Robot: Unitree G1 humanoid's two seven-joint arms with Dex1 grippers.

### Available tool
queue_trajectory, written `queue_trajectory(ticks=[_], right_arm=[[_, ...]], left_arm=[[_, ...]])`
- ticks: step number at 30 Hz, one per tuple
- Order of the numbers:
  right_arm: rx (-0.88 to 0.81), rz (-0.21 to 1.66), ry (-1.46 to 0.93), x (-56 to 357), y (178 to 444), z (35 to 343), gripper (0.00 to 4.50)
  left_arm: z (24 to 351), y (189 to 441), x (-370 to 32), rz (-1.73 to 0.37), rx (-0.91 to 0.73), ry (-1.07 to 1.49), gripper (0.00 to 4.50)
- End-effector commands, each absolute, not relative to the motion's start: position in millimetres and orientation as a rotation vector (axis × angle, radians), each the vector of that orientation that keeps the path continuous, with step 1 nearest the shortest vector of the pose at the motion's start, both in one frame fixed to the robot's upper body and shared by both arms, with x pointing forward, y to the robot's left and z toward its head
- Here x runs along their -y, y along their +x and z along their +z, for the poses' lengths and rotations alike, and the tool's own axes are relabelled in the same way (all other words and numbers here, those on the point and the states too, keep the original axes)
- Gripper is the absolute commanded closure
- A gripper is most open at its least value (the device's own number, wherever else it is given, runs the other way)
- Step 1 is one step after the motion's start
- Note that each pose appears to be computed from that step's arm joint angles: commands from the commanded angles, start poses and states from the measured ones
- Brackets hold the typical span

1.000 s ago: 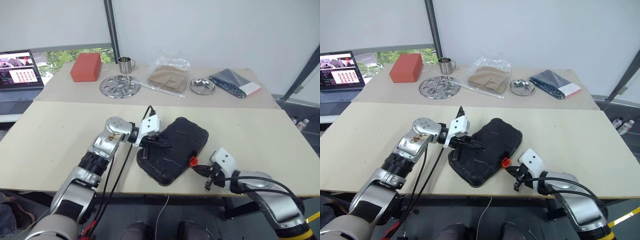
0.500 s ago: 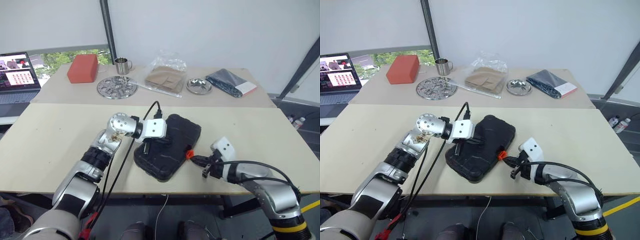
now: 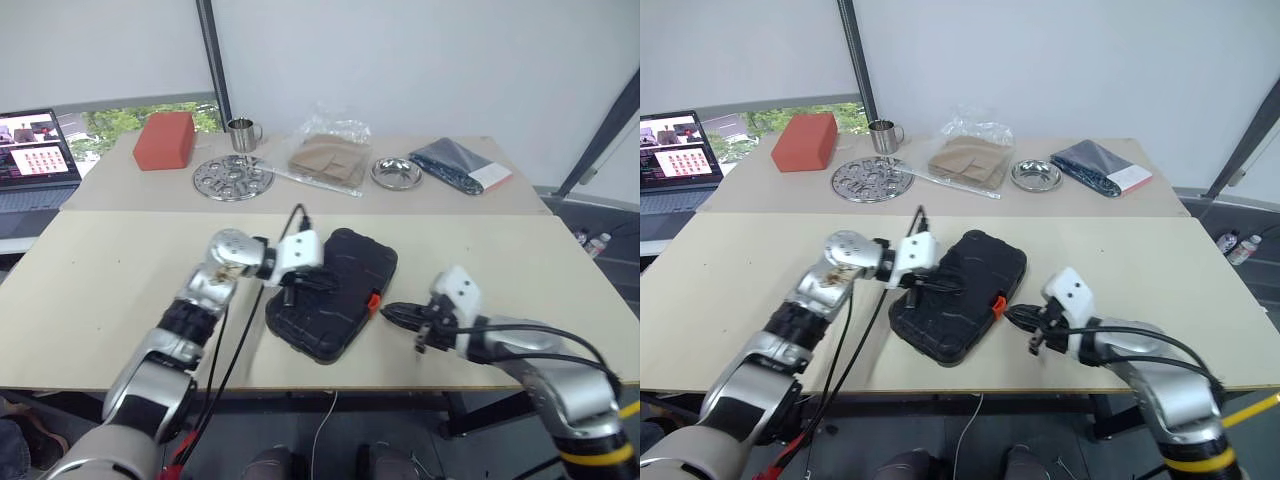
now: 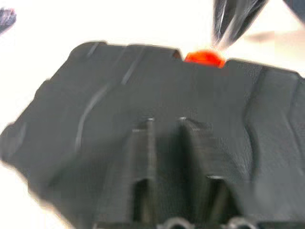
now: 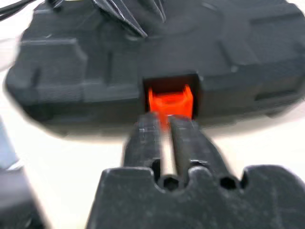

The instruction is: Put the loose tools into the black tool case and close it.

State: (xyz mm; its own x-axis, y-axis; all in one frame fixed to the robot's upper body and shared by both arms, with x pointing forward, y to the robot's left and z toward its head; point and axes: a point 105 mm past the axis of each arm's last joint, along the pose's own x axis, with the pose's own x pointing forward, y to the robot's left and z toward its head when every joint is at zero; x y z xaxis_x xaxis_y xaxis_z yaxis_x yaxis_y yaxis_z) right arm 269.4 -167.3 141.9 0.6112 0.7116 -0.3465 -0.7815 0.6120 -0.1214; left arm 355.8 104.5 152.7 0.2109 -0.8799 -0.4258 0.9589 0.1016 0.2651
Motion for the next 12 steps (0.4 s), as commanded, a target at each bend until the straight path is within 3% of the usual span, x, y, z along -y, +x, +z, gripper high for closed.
queue_trajectory(ticks=[1, 6, 8, 12], right_arm=[[-0.254, 1.003, -0.288, 199.0, 236.3, 191.9, 2.41], [-0.307, 1.044, -0.278, 233.8, 217.1, 223.2, 0.72], [-0.318, 1.022, -0.290, 244.4, 218.3, 227.7, 0.01], [-0.344, 1.016, -0.308, 250.5, 220.9, 221.4, 0.01]], left_arm=[[179.4, 329.1, -182.9, -1.294, -0.329, 0.340, 1.85], [212.2, 295.6, -231.8, -1.220, -0.404, 0.291, 0.13], [215.3, 290.6, -241.1, -1.186, -0.412, 0.296, 0.00], [213.7, 294.1, -240.7, -1.156, -0.377, 0.304, 0.00]])
